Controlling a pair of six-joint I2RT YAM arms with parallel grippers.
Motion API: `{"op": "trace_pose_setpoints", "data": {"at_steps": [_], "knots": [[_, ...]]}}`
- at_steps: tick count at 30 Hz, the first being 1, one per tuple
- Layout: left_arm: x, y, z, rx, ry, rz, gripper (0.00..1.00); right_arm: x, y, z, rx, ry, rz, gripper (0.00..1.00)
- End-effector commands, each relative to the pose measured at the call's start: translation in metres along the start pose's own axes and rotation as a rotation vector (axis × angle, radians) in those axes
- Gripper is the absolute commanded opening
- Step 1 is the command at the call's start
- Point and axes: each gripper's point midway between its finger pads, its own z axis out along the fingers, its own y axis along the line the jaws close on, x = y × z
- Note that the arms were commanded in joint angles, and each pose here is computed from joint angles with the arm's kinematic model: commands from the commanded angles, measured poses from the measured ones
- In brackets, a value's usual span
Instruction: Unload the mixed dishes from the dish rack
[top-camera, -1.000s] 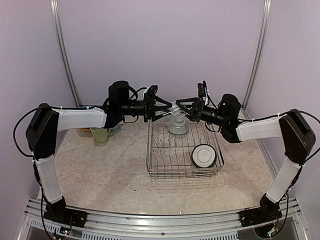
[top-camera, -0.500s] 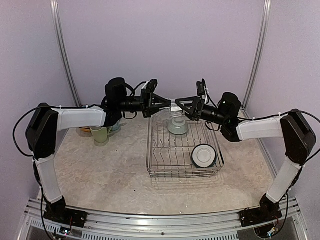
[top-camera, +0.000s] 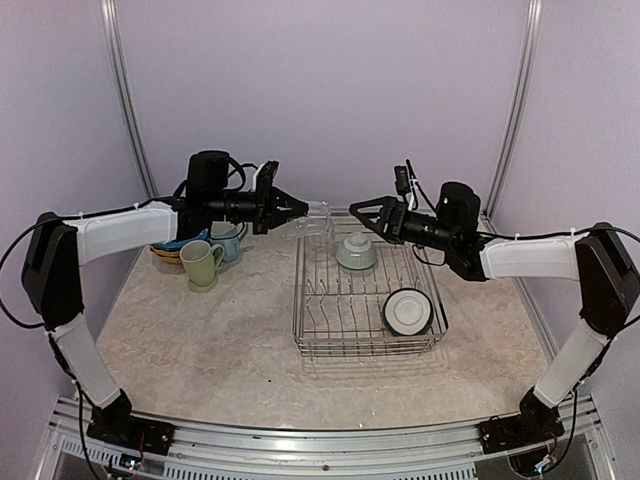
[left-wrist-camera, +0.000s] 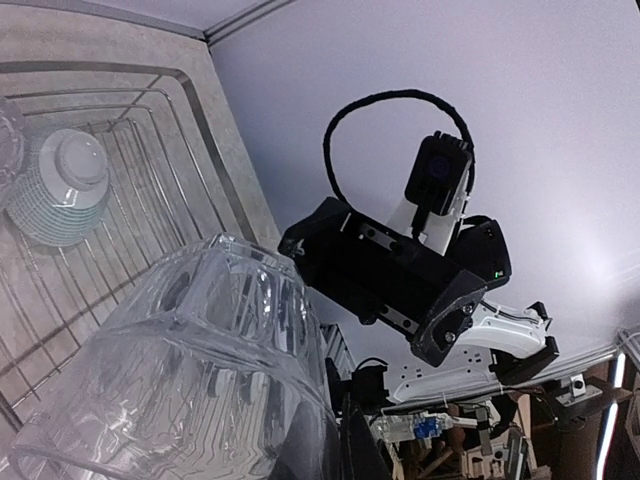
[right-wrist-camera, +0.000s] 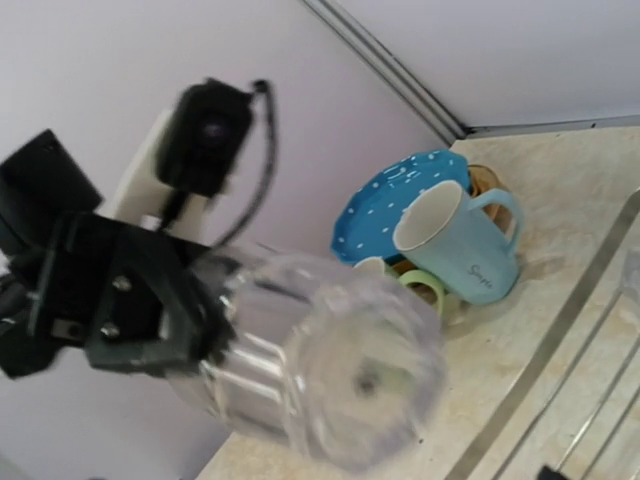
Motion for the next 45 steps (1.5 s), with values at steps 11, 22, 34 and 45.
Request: {"op": "trace_pose_setpoints", "data": {"at_steps": [11,22,34,45], "knots": [[-0.025,0.063,-0.137,-0.864,-0.270,0.131,0.00,-0.006,-0.013,-0.015,0.125,-0.007,-0.059,0.91],[0.008,0.125,-0.284,-1.308,-0.699,-0.285,0.00,-0.005,-0.019,-0.017,0.160,-0.002,-0.064,0.91],[0.008,0.177,-0.302,-1.238,-0.522,-0.530,0.00,-0.005,-0.021,-0.018,0.176,0.001,-0.068,0.91],[0.006,0.217,-0.301,-1.342,-0.415,-0.517,0.04,-0.007,-0.020,-0.022,0.200,0.000,-0.090,0.91]]}}
